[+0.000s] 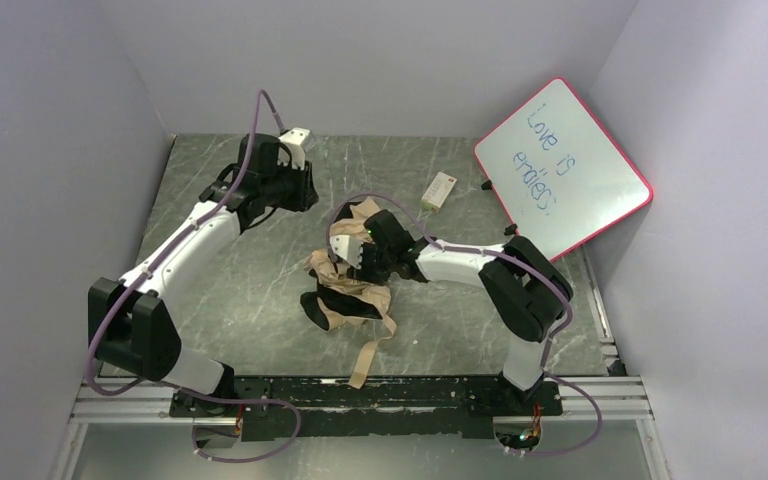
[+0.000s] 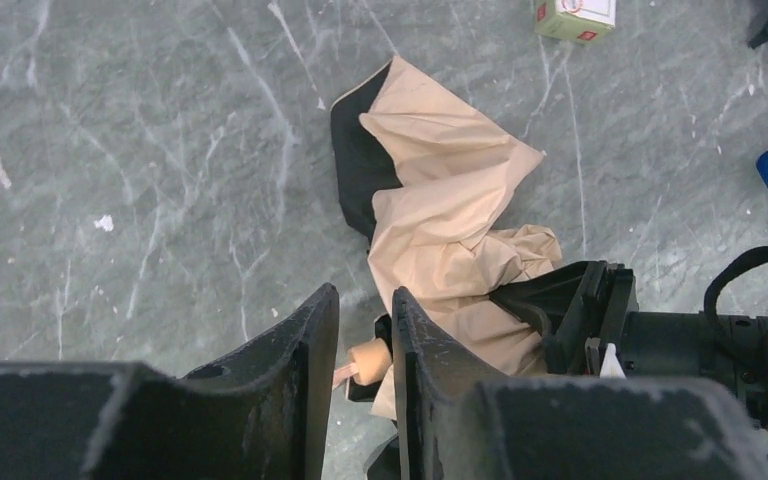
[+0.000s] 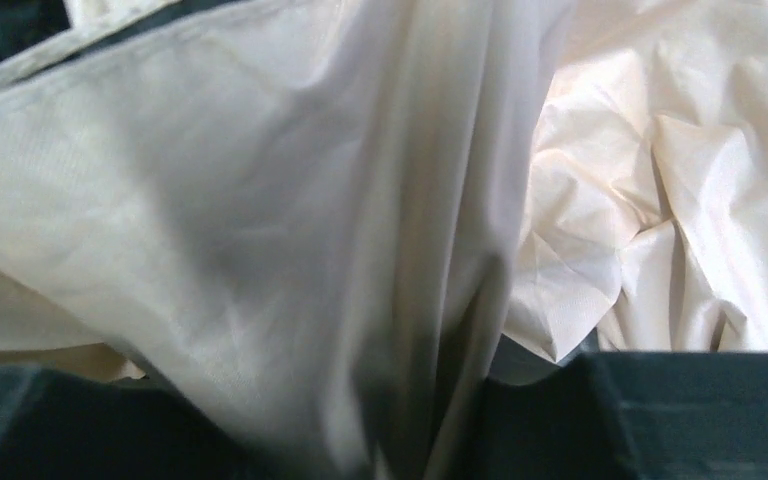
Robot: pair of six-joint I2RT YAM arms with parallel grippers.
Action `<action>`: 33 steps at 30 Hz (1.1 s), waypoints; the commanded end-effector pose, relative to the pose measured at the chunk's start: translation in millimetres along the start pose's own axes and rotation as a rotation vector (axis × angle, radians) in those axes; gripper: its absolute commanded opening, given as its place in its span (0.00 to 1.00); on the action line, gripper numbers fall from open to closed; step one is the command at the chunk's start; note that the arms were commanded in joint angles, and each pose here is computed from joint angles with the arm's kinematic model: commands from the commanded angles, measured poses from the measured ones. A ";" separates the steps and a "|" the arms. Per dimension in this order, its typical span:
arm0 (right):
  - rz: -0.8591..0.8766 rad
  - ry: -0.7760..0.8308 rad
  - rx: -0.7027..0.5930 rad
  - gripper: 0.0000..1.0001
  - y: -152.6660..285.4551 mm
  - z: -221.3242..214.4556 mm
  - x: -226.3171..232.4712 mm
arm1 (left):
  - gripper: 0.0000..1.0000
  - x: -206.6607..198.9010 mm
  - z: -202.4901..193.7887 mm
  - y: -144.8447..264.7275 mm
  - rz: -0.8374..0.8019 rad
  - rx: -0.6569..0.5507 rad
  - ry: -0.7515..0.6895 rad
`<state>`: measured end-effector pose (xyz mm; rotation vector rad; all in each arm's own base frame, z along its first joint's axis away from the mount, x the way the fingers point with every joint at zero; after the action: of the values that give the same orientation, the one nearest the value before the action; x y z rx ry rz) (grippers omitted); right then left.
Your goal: Put away the umbrella
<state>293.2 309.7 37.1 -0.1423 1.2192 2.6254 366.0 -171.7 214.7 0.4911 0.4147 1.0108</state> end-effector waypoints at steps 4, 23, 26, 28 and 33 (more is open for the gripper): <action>-0.064 0.097 0.144 0.29 -4.5 -45.0 16.3 | 0.33 -19.0 20.2 -10.5 -0.200 -0.031 -0.179; -0.221 0.386 -0.018 0.15 26.1 -32.1 28.2 | 0.69 -35.1 28.4 19.3 -0.283 -0.347 -0.572; -0.281 0.475 0.012 0.14 28.8 -36.1 27.9 | 0.68 -57.9 -3.2 24.1 -0.484 -0.345 -0.746; -0.287 0.489 0.009 0.13 30.7 -36.4 28.6 | 0.68 -66.2 -12.8 24.3 -0.557 -0.344 -0.764; -0.273 0.513 -0.013 0.13 31.3 -31.5 35.6 | 0.96 -81.6 -20.4 17.2 -0.714 -0.344 -0.798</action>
<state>261.1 285.2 49.2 -0.9361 1.1063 2.4318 316.4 -212.8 207.1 0.4324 -0.1927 0.3464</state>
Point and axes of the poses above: each gripper's point midway between its finger pads, its own y axis back along the fingers, its own x axis along the line the jaws close on, z = x × y, the point moved 2 cm from there along y, back along the fingers, and after that the axes turned 7 degrees about -y, right-handed, at the moved point
